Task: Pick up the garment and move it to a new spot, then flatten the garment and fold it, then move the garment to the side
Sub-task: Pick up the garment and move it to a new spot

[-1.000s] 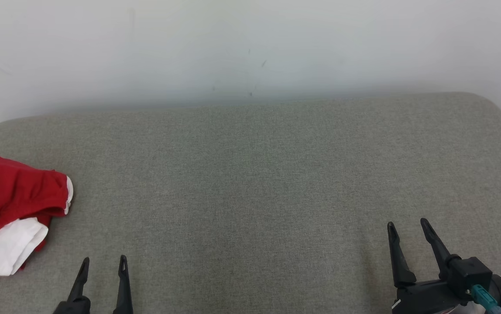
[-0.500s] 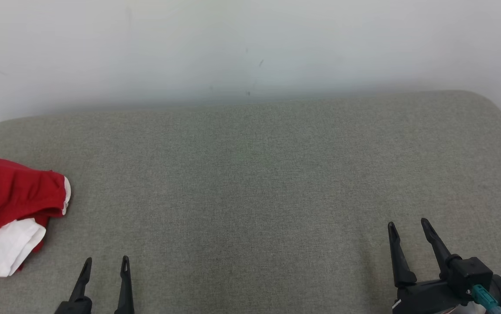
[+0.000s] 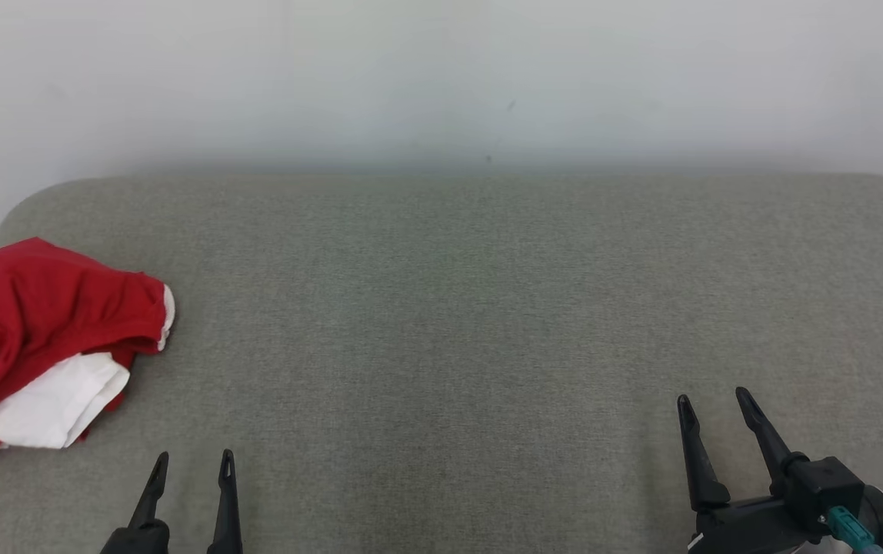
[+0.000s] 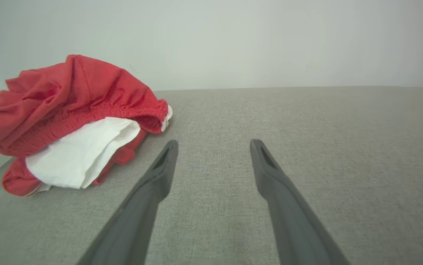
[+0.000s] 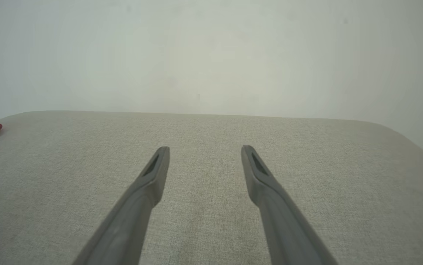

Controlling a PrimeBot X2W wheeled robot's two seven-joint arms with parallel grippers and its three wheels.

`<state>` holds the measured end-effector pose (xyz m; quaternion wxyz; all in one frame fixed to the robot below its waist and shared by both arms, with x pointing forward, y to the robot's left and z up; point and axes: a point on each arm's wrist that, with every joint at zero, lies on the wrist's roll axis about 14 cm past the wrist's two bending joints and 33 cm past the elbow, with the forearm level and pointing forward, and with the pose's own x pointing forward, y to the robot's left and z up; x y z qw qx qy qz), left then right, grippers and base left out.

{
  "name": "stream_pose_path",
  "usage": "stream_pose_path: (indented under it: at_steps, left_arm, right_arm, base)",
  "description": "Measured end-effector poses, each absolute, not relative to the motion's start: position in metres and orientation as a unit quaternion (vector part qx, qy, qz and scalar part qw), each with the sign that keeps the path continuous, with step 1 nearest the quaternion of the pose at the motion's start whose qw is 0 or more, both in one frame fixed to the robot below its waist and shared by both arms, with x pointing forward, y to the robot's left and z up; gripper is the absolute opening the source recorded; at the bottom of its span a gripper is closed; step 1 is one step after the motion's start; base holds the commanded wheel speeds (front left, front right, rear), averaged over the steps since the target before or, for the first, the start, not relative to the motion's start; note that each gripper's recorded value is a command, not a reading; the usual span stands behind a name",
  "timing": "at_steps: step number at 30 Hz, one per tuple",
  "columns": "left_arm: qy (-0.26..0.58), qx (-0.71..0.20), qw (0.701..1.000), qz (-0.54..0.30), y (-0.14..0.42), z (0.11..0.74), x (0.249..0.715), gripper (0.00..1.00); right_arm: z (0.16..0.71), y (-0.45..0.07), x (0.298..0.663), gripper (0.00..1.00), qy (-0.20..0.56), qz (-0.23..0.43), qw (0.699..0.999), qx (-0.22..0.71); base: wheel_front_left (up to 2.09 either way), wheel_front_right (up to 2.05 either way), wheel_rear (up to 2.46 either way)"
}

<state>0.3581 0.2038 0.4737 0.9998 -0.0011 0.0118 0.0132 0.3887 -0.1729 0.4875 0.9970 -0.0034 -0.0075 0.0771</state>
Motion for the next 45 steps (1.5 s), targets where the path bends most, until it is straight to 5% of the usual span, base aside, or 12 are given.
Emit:
stream_pose_path:
  at_steps: [18, 30, 45]
  left_arm:
    - [0.019, 0.005, 0.985, 0.17, 0.292, 0.473, 0.283, 1.0]
    - [0.023, 0.007, 0.95, 0.312, 0.349, 0.474, 0.202, 1.0]
    - [0.032, 0.004, 0.935, 0.353, 0.358, 0.471, 0.181, 1.0]
  right_arm:
    - [0.479, -0.059, 0.414, 1.0, 0.003, 0.234, 0.972, 0.007]
    - [0.482, 0.043, 0.415, 1.0, -0.004, 0.37, 0.929, 0.012]
    - [0.472, 0.063, 0.417, 1.0, 0.008, 0.4, 0.916, 0.015]
  base:
    - [0.0, 0.0, 0.0]
    - [0.0, 0.0, 0.0]
    - [0.0, 0.0, 0.0]
